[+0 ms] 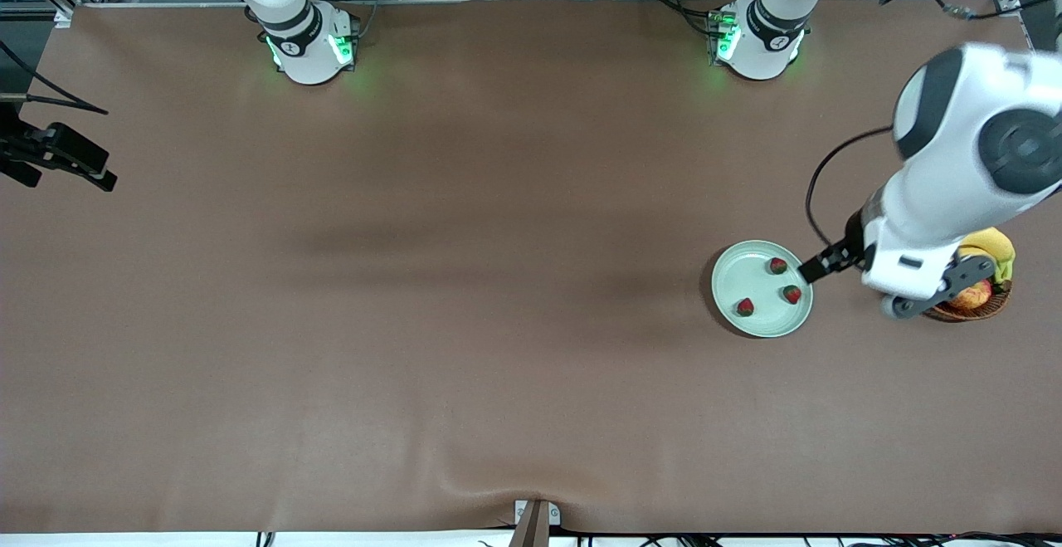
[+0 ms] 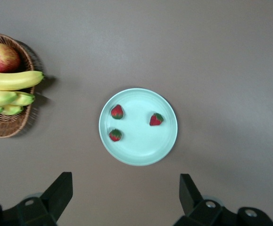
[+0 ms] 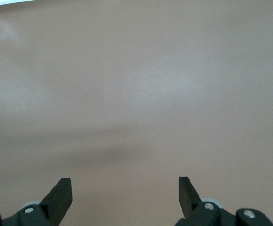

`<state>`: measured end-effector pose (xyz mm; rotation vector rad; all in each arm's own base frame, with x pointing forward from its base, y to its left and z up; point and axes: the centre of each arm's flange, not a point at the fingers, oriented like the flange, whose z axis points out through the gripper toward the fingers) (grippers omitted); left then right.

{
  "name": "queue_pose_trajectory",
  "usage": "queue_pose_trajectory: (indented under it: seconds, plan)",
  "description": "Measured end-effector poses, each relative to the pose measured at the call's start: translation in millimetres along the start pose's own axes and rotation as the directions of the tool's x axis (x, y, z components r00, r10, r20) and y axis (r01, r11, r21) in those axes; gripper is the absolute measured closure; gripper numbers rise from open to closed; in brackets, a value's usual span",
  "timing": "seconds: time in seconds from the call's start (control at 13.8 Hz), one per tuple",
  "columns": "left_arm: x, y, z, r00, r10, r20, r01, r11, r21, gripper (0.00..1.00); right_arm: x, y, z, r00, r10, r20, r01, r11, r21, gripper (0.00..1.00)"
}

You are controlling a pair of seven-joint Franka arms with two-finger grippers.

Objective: Collect all strawberries into plate

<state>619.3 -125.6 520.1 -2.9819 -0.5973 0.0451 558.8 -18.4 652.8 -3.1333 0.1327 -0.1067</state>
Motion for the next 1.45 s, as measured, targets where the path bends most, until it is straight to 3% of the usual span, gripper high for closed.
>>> queue_pose_trajectory:
  seconds: [0.36,0.73,1.45]
  plan:
    - [-42.3,-24.1,-73.8,0.983,0.18,-0.027,-0.18,0.984,0.013,0.0,0.2,3.4,-1.6,1.0,0.005,-0.003,-0.005,1.0,-0.001,0.0]
    - [-18.1,-90.8,-86.3,0.931,0.364,-0.015,-0.364,0.931,-0.023,0.0,0.1,1.3,-1.8,1.0,0.001,-0.004,-0.001,1.0,-0.001,0.0]
    - [-34.5,-109.3,-99.2,0.915,0.404,0.011,-0.403,0.913,-0.062,0.0,0.1,1.4,-1.8,1.0,0.0,-0.004,0.0,1.0,-0.002,0.0]
